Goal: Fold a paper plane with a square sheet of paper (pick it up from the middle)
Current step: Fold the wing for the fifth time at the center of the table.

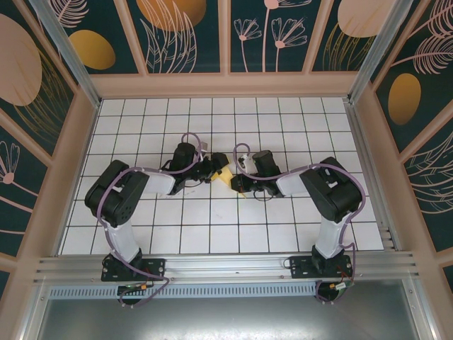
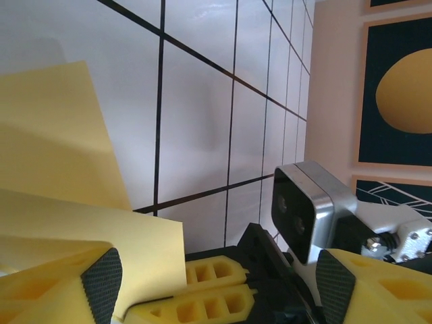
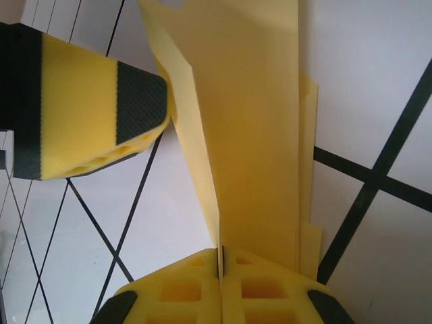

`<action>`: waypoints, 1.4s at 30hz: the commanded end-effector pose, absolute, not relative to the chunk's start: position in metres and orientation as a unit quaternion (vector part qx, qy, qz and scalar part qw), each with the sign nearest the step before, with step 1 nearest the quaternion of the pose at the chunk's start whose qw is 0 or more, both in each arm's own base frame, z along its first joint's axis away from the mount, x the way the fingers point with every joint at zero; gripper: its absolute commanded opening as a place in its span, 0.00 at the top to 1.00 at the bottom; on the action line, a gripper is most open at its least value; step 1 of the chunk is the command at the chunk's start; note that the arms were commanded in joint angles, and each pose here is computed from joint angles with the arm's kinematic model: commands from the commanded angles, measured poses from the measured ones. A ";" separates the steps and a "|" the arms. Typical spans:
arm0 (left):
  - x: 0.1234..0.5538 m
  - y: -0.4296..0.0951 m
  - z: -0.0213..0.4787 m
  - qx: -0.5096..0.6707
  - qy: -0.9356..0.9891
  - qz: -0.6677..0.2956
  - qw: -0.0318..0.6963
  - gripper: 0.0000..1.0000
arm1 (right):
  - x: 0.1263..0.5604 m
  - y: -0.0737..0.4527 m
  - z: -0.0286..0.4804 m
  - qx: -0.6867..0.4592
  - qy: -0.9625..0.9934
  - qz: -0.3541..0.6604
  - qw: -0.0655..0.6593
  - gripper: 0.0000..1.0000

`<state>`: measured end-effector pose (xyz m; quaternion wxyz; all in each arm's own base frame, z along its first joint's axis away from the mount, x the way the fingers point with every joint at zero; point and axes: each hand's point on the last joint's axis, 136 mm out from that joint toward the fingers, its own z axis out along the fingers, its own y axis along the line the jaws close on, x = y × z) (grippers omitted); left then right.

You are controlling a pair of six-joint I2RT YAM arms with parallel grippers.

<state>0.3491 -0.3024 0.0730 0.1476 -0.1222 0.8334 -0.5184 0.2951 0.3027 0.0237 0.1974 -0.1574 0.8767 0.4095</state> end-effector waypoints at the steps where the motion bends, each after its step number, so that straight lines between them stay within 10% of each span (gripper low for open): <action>1: 0.350 -0.309 0.070 -0.119 0.834 -0.521 0.136 0.22 | 0.294 0.303 0.015 -0.153 0.881 0.410 0.182 0.94; 42: 0.350 -0.300 0.035 -0.140 0.869 -0.461 0.116 0.19 | 0.276 0.294 0.023 -0.148 0.883 0.425 0.135 0.85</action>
